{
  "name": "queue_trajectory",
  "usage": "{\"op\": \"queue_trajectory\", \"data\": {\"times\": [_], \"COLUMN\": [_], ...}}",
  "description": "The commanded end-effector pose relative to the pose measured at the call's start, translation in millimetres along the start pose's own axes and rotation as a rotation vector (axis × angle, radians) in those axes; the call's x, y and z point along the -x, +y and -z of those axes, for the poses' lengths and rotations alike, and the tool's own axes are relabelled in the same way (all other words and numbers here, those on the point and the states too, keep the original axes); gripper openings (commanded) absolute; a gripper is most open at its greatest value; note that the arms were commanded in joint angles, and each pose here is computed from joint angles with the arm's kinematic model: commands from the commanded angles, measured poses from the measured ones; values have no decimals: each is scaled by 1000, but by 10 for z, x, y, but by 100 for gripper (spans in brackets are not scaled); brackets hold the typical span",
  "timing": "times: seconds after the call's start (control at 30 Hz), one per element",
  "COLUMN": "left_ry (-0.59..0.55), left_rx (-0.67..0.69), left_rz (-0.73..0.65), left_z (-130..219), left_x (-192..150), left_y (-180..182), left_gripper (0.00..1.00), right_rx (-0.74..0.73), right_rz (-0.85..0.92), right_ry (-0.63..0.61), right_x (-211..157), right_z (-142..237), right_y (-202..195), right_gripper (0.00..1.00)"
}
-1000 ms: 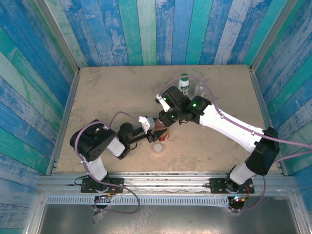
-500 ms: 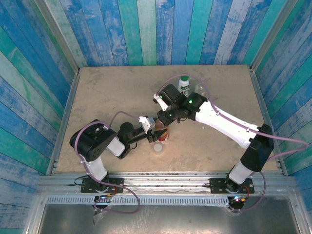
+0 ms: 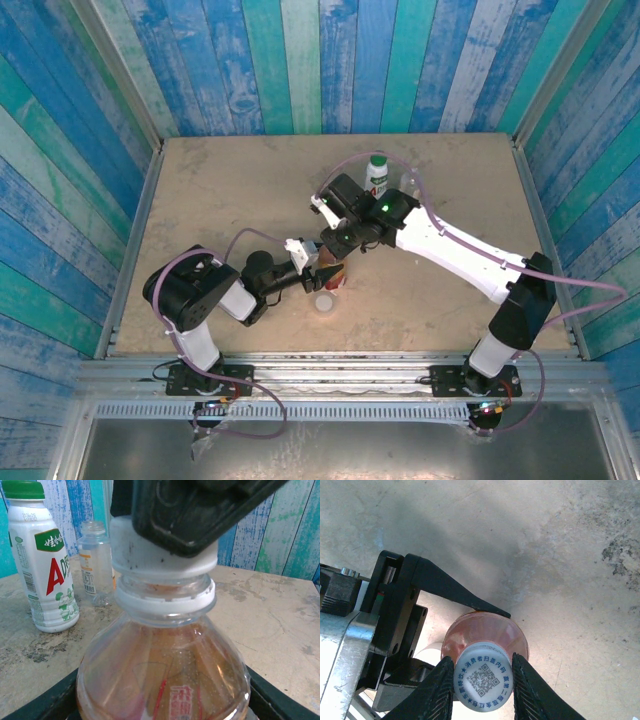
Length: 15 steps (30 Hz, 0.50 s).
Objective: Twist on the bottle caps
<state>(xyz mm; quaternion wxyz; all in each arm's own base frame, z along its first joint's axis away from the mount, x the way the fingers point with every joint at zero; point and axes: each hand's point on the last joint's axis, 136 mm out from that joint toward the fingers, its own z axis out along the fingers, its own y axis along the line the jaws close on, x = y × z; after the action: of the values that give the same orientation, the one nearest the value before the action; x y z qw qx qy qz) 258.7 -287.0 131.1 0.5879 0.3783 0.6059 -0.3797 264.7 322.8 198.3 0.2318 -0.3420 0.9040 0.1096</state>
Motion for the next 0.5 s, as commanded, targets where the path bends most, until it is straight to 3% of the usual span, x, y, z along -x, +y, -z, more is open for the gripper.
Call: {"op": "queue_trajectory", "data": {"times": [0.0,0.47], "left_ry": [48,68], "left_rx": [-38,-33], "left_rz": [38,42], "left_z": [-28,-10], "left_x": [-106,-148], "left_y": [-71,-68], "left_gripper": [60,61], "right_rx": [-28,-21], "right_rz": [26,-5], "right_ry": [153,24], "right_x": [-362,-109], "right_z": [-207,-8], "right_y": [18,23], "right_gripper": [33,39]}}
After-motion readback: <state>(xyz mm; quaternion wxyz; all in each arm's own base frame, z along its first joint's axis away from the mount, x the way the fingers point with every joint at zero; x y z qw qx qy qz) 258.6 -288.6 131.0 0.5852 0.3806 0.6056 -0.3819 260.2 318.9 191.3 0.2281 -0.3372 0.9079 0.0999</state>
